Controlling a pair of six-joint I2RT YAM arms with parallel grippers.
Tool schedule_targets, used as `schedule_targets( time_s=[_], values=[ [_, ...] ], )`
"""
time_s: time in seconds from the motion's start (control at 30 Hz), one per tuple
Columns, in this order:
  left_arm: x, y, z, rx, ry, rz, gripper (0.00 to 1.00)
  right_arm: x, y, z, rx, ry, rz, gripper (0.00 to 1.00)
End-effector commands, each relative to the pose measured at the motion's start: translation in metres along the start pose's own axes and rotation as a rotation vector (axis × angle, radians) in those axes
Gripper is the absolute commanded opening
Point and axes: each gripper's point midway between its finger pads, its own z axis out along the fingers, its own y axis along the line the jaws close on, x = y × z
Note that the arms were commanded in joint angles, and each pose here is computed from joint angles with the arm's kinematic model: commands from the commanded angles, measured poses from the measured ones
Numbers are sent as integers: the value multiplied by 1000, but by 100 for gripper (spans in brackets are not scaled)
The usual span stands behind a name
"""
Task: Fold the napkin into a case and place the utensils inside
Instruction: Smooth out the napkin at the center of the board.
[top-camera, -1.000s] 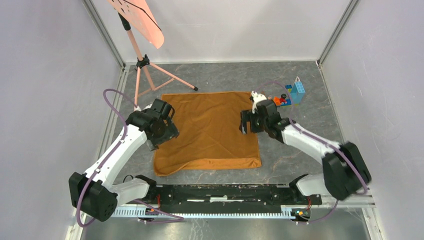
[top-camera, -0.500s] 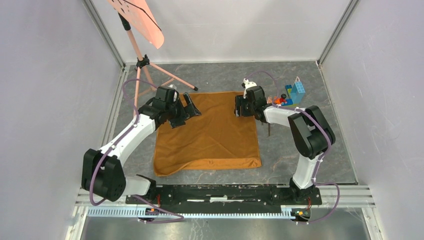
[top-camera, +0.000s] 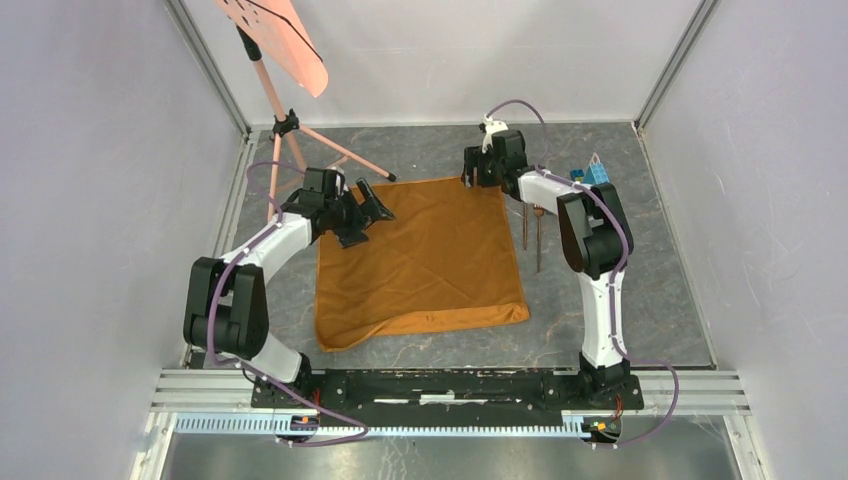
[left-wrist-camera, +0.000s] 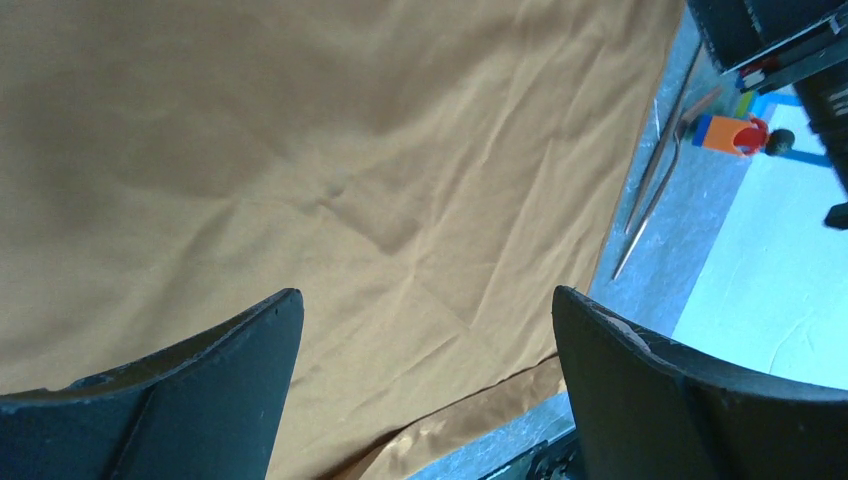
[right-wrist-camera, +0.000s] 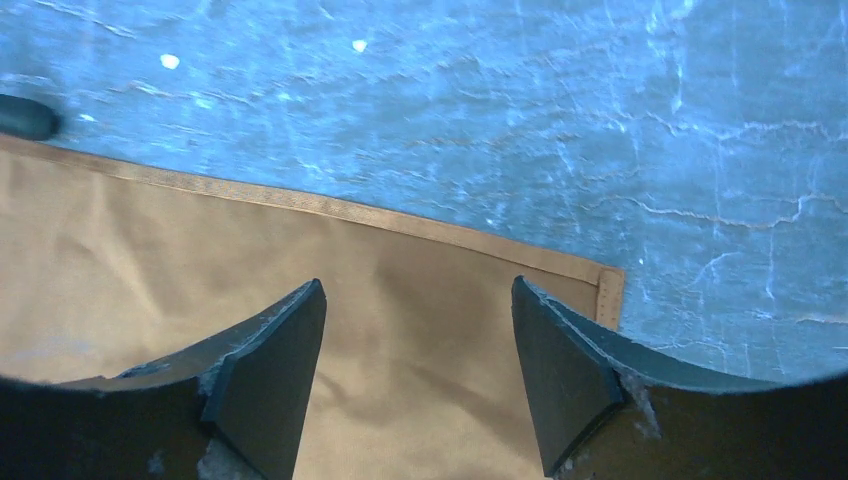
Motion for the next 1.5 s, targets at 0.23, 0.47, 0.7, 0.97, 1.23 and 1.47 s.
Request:
schedule_targets(
  time_s=[0.23,0.47,0.7,0.97,1.23,1.47],
  values=[
    [112,-50,1,186,238,324,100,70,65,-148,-196,205,4,92],
    [181,-99,11,394,377,483,100,147,34,-199,-101,317,5,87],
    [229,-143,33,516,431,568,96,183,11,-193,-37,369,67,62],
    [230,-145,35,485,388,590,94,145,-17,-127,98,296,-11,63],
    [196,-130,20,394,300,572,96,128,-6,-181,94,283,-35,83],
    [167,-117,29,329,262,455,98,174,0,-205,40,347,2,85]
  ],
)
